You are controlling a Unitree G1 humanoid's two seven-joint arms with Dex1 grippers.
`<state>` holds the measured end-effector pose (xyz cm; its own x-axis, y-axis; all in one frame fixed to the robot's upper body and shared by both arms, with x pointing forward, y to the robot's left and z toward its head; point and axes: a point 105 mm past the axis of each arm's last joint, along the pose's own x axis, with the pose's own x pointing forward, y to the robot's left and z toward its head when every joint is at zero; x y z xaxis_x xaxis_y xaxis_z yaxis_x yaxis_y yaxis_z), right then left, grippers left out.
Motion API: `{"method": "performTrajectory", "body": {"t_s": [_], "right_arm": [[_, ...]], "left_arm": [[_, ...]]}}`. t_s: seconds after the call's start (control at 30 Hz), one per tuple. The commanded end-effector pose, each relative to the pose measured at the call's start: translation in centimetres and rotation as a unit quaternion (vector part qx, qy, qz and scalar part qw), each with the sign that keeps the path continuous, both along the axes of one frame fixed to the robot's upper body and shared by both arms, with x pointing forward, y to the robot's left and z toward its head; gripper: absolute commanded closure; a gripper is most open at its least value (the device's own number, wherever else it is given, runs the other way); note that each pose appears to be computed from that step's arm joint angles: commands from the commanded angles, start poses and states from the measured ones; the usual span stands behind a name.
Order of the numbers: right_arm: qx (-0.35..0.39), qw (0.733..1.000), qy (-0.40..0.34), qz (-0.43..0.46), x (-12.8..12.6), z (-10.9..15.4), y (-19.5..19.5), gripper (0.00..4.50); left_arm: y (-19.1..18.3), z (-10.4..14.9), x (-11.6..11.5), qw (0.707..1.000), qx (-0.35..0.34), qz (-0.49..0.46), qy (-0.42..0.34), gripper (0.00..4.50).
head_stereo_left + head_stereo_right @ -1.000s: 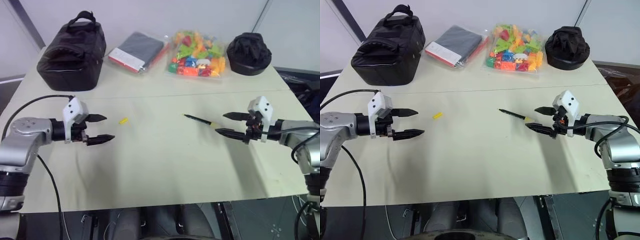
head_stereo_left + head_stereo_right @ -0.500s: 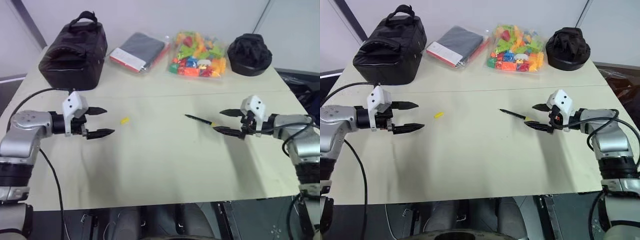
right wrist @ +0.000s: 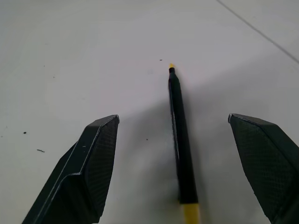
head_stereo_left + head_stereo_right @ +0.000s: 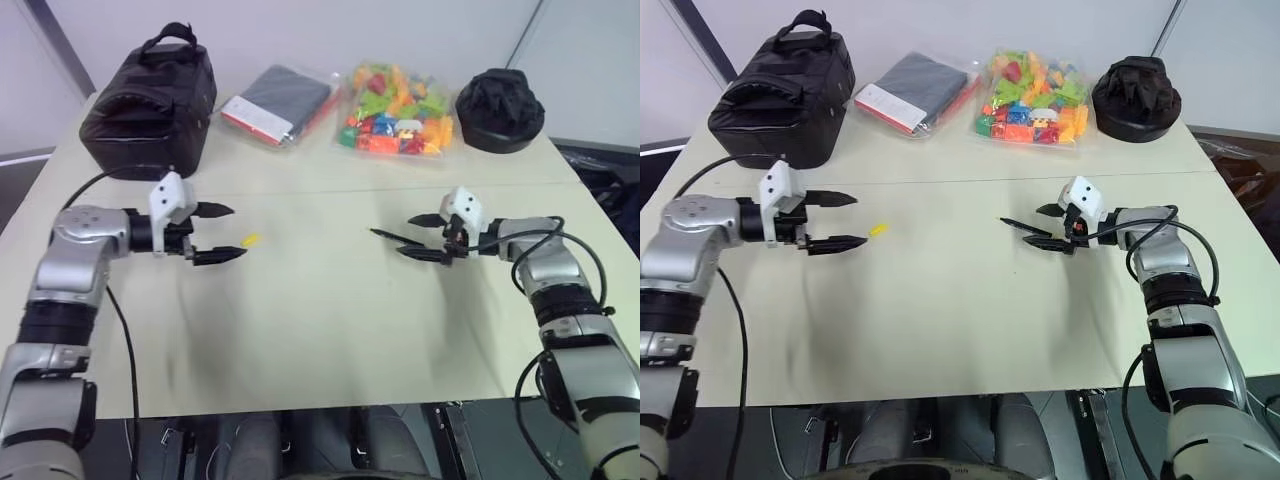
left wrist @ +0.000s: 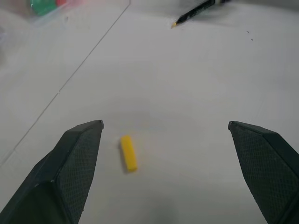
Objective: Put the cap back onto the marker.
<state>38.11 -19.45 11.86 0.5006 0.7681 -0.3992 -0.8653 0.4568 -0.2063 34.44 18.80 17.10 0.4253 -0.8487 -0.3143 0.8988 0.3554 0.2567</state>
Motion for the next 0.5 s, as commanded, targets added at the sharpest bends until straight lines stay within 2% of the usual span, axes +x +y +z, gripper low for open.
{"method": "performTrajectory", "body": {"t_s": [0.03, 0.5], "right_arm": [[-0.008, 1.0, -0.014, 0.002, 0.4, 0.5, -0.2, 0.62], [0.032, 0.999, -0.008, -0.028, 2.2, 0.0, 1.6, 0.62]], "left_arm": [[-0.6, 1.0, 0.3, 0.999, 0.006, -0.018, -0.025, 0.0], [-1.0, 0.9, 0.6, 0.999, 0.005, -0.024, -0.026, 0.0]]}}
